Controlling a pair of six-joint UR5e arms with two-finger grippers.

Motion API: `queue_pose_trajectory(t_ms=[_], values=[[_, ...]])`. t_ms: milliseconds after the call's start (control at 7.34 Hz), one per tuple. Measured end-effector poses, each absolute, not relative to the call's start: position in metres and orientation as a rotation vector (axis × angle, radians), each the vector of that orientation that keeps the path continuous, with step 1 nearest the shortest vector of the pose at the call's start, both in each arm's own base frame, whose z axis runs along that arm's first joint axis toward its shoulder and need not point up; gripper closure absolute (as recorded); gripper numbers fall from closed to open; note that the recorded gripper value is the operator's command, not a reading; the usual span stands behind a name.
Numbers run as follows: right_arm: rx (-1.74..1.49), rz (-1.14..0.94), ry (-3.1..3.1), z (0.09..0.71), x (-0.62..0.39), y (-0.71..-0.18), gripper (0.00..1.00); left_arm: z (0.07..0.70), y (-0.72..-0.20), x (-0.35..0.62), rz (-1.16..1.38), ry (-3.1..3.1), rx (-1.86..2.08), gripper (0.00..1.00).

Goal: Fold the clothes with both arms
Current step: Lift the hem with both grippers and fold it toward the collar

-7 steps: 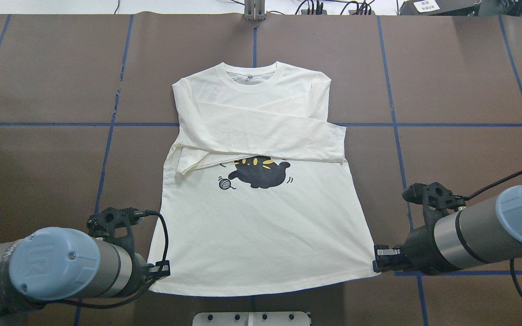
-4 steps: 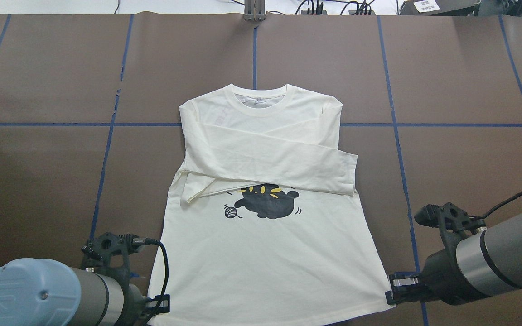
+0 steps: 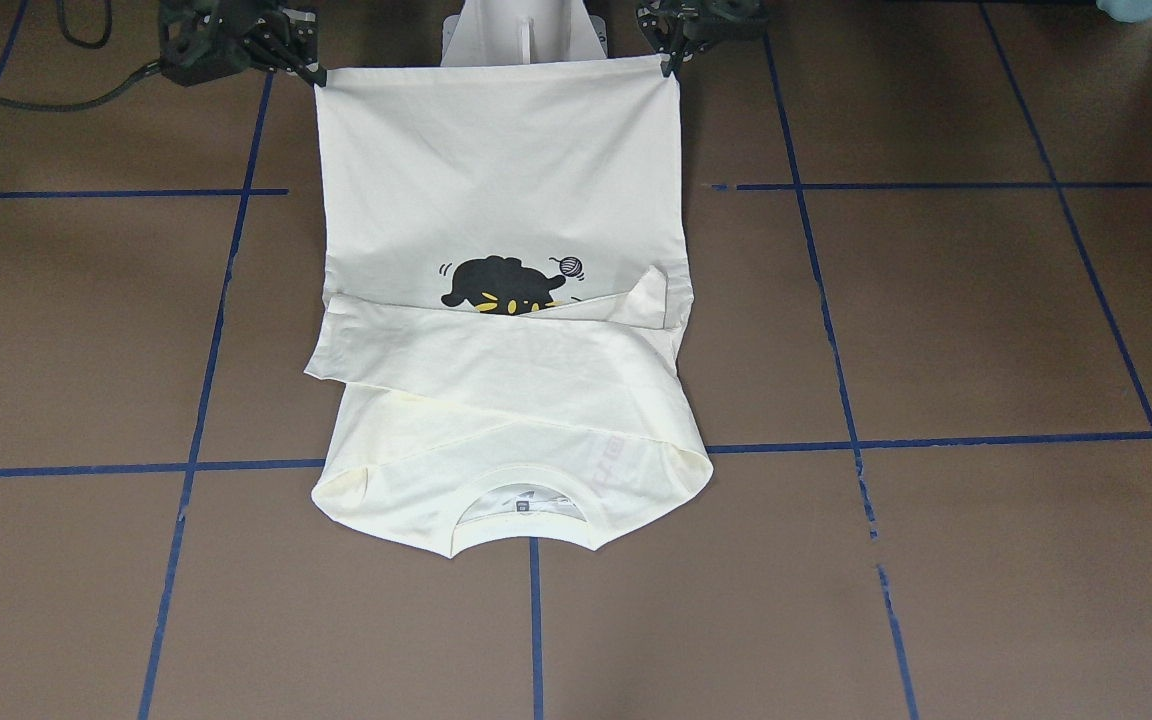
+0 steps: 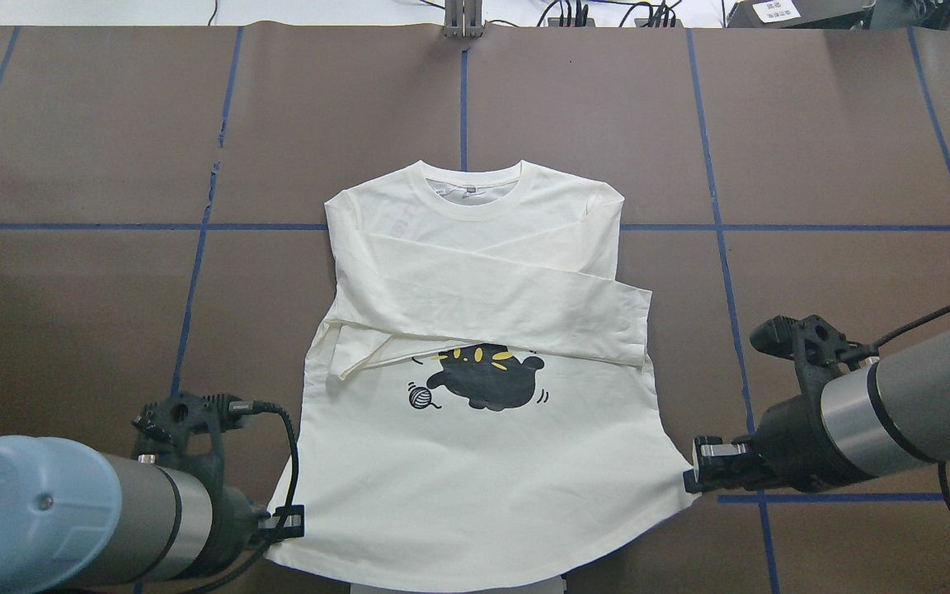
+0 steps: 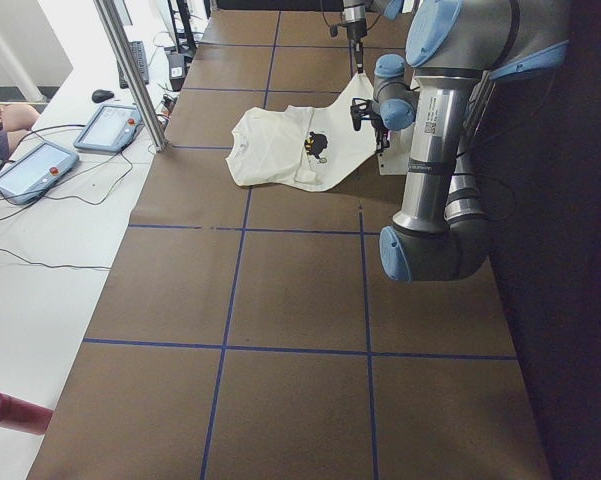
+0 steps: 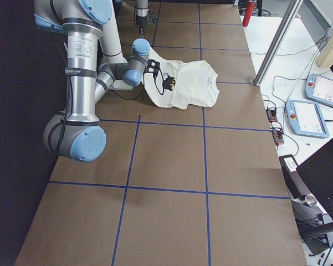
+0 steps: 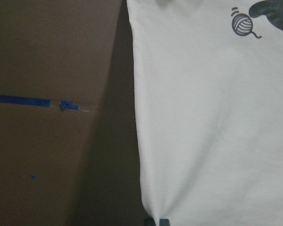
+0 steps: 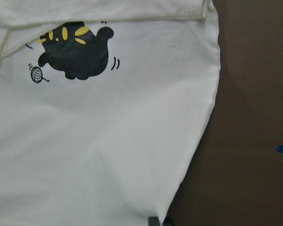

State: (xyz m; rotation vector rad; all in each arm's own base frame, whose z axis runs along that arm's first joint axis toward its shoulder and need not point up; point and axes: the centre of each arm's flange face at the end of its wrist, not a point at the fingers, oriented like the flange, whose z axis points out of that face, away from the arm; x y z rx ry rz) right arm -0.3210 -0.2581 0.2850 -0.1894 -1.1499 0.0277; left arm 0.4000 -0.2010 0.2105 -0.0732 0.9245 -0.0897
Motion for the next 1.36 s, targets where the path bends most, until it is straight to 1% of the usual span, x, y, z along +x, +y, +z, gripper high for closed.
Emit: queue_pose_trajectory(t_ms=[408, 817, 1089, 1362], values=[[-0.09, 0.165, -1.155, 0.288, -0.324, -0.35, 1.0, 0.213, -0.292, 0.382, -0.154, 0.907, 0.038, 1.0], [-0.026, 0.297, -1.129, 0.284, -0.343, -0.466, 1.0, 0.214, -0.383, 0.395, -0.255, 0.87, 0.1, 1.0], [-0.014, 0.354, -1.098, 0.287, -0.352, -0.523, 1.0, 0.231, -0.445, 0.399, -0.281, 0.858, 0.158, 1.0], [-0.01, 0.387, -1.047, 0.307, -0.353, -0.567, 1.0, 0.26, -0.497, 0.412, -0.299, 0.858, 0.198, 1.0]])
